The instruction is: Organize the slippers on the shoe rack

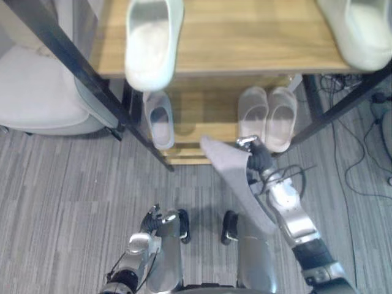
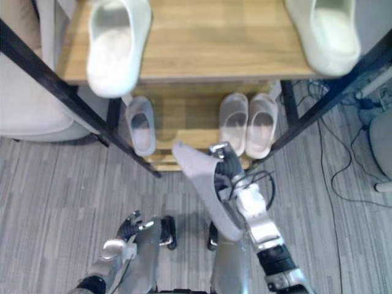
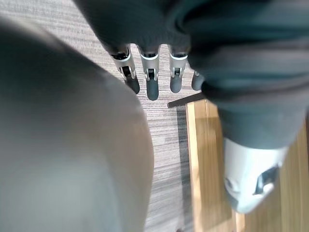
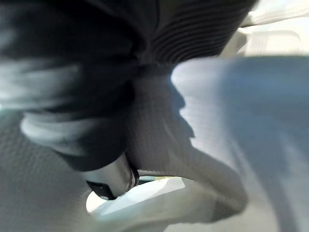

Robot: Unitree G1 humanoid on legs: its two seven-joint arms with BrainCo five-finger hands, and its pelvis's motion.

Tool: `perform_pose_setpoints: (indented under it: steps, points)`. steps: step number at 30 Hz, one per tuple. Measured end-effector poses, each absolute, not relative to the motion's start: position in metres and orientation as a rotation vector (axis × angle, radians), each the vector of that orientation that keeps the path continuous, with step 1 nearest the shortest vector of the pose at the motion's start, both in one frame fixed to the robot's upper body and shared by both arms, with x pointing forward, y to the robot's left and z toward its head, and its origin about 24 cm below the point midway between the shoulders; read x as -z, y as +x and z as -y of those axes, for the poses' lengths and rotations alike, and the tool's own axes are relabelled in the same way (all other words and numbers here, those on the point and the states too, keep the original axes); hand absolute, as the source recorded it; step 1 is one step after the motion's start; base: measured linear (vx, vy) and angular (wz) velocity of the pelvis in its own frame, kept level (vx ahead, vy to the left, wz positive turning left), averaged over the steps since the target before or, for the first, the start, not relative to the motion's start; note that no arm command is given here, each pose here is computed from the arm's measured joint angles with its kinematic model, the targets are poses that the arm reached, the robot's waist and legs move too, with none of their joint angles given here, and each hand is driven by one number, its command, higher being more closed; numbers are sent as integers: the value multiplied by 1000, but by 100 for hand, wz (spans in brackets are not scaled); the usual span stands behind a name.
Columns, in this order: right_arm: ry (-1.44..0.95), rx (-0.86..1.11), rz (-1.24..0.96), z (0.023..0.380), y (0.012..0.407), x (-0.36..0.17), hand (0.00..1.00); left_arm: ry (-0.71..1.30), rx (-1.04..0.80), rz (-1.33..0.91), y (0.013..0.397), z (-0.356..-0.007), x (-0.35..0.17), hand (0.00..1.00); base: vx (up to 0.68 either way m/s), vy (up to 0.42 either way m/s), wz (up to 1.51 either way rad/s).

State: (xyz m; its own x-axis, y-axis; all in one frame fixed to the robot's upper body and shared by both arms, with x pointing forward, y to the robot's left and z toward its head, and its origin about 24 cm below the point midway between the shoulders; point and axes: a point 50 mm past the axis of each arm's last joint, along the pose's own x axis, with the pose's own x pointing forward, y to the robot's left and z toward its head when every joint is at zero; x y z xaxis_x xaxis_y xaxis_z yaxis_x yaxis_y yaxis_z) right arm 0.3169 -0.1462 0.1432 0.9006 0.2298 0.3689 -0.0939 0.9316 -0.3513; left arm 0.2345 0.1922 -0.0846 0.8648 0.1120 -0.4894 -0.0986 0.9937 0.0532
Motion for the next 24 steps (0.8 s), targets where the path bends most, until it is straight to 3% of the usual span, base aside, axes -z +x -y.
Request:
perform_pose_setpoints:
  steps: [5,11,17,24]
  points:
    - [-383,-77,608,146,331,-199,100,-39,-185,-334,266,-199,49,0,-128,11,-6]
    - [-435,8,759,139,334,-242,100,-83,-258,-231,277,-209,28,0,-82,8,4]
    - [-498,116,908,126,337,-293,100,-61,-328,-390,254,-218,57,0,-17,-18,10]
    - [-582,245,837,123,363,-313,100,-71,-324,-425,248,-206,65,0,-29,-27,13]
